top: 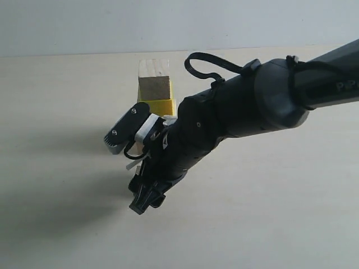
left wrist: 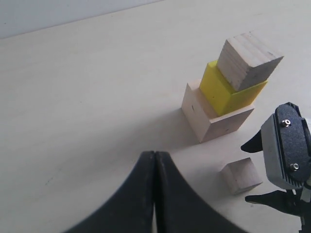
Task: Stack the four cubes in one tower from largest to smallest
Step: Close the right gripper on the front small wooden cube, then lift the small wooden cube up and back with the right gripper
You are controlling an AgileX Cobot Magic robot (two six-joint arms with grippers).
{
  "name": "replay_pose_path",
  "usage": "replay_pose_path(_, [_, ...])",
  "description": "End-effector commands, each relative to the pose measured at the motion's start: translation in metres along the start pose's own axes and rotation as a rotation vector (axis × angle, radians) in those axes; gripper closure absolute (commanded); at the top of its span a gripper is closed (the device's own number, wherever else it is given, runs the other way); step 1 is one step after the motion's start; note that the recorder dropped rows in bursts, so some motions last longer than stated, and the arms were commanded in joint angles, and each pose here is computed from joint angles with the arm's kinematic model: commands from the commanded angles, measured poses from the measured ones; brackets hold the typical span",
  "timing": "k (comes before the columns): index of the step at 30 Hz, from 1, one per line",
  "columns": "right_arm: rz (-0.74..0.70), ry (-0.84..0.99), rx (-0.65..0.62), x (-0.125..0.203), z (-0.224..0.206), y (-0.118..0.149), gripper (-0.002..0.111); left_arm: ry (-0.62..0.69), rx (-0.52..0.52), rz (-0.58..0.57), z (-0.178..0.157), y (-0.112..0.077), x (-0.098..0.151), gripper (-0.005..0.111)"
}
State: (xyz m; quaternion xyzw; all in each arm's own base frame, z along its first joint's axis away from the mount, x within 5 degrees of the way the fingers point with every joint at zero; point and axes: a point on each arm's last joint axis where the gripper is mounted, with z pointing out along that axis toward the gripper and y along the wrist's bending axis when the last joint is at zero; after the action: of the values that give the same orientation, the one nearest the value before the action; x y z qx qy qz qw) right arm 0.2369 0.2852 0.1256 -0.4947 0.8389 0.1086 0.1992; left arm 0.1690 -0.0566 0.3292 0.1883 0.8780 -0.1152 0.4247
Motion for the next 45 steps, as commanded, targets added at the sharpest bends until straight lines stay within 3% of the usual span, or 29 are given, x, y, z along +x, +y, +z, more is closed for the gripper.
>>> replay_pose_path(1, [0.012,-0.014,-0.002,-0.002,0.000,0.001,0.039,-0.026,-0.004,-0.004,-0.002,0.000,-0.002,0.107])
replay_pose_path(11, [0.016,-0.028,0.003,-0.003,0.000,0.001,0.053,-0.029,-0.005,-0.004,-0.002,0.000,-0.002,0.107])
replay_pose_path(13, [0.035,-0.020,-0.008,-0.002,0.000,0.002,0.061,-0.029,-0.005,-0.004,-0.002,0.000,-0.002,0.107])
replay_pose_path(18, [0.092,0.053,-0.066,0.004,0.000,0.007,0.102,-0.029,-0.005,-0.004,-0.002,0.000,-0.002,0.107])
replay_pose_path(20, [0.096,0.075,-0.079,0.005,-0.003,0.008,0.108,-0.029,-0.005,-0.004,-0.002,0.000,-0.002,0.107])
replay_pose_path(29, [0.156,-0.030,-0.079,-0.011,-0.054,0.010,0.108,-0.027,-0.004,-0.004,-0.002,0.000,-0.002,0.107])
replay_pose_path(45, [0.199,-0.059,-0.109,-0.009,-0.135,0.020,0.108,-0.022,-0.002,-0.004,-0.002,0.000,-0.002,0.107])
